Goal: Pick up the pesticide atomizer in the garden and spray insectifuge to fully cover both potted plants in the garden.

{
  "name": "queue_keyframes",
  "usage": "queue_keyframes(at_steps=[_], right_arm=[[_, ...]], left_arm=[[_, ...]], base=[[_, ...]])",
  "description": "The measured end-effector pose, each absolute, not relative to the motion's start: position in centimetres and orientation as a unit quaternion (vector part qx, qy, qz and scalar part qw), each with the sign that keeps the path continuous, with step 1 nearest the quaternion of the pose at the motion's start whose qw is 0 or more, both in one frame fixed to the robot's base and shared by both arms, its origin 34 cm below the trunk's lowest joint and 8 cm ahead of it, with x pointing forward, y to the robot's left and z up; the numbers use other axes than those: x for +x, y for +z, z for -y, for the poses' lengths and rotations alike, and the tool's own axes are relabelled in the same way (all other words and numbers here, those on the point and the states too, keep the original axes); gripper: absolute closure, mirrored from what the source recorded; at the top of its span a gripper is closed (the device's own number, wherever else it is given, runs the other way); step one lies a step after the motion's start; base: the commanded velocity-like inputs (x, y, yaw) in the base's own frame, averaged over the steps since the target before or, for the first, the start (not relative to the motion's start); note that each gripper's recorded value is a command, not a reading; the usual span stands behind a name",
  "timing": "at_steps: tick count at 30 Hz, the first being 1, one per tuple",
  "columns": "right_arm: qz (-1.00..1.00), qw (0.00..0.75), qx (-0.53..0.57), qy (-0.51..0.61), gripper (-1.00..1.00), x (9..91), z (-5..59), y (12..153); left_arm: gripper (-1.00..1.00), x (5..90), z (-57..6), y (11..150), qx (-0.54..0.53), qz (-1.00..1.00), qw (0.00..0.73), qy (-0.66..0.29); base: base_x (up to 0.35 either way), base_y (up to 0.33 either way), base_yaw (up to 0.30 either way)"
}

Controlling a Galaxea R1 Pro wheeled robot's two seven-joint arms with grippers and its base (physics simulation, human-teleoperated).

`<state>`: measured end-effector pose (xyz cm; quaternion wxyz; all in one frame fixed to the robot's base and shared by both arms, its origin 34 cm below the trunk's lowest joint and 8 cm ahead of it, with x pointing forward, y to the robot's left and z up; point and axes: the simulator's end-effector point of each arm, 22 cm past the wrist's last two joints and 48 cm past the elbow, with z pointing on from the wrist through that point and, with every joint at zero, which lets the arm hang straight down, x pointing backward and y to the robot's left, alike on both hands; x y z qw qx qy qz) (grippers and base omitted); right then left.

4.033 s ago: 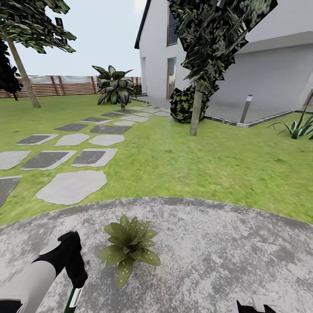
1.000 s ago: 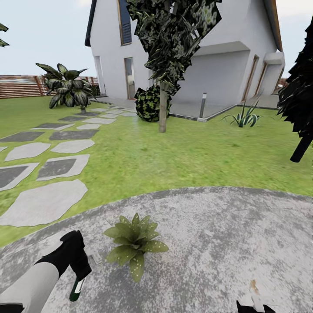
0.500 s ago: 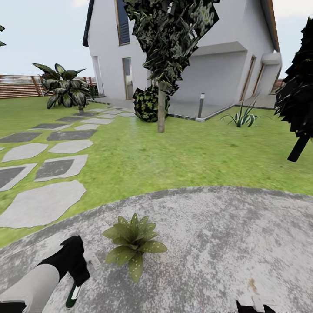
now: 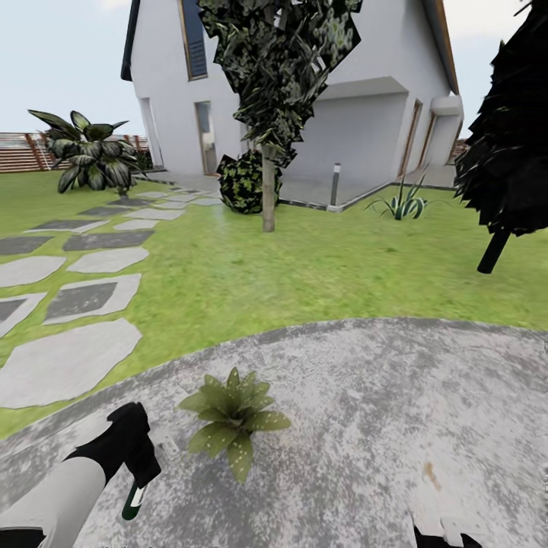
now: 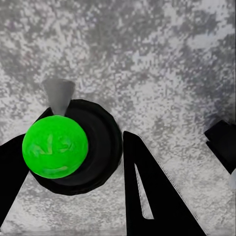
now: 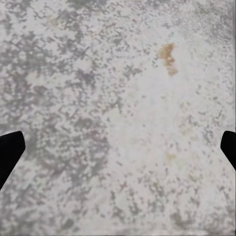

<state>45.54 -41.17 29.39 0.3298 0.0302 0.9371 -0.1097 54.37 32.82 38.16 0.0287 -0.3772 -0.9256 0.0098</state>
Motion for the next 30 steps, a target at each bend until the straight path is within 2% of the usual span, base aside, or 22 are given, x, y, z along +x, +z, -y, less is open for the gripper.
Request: queue_keyframes(at_steps=[5,13,30], right_arm=[[-0.937,0.33,0.03,-0.11,-1.0,45.6,41.2,29.4],[-0.937,0.33,0.03,-0.11,-1.0,45.6,41.2,29.4],[-0.937,0.33,0.031,-0.11,-1.0,45.6,41.2,29.4]], left_arm=[[1.0,54.2,-32.8,38.1,-0.375,0.926,0.03,0.011],[1.0,53.4,-32.8,37.6,-0.373,0.927,0.037,0.015],[1.0,51.5,-35.2,35.9,-0.366,0.928,0.063,-0.01]], base=[[-0.032,0.27,-0.261],[-0.001,0.022,-0.251],[0.0,0.0,-0.016]])
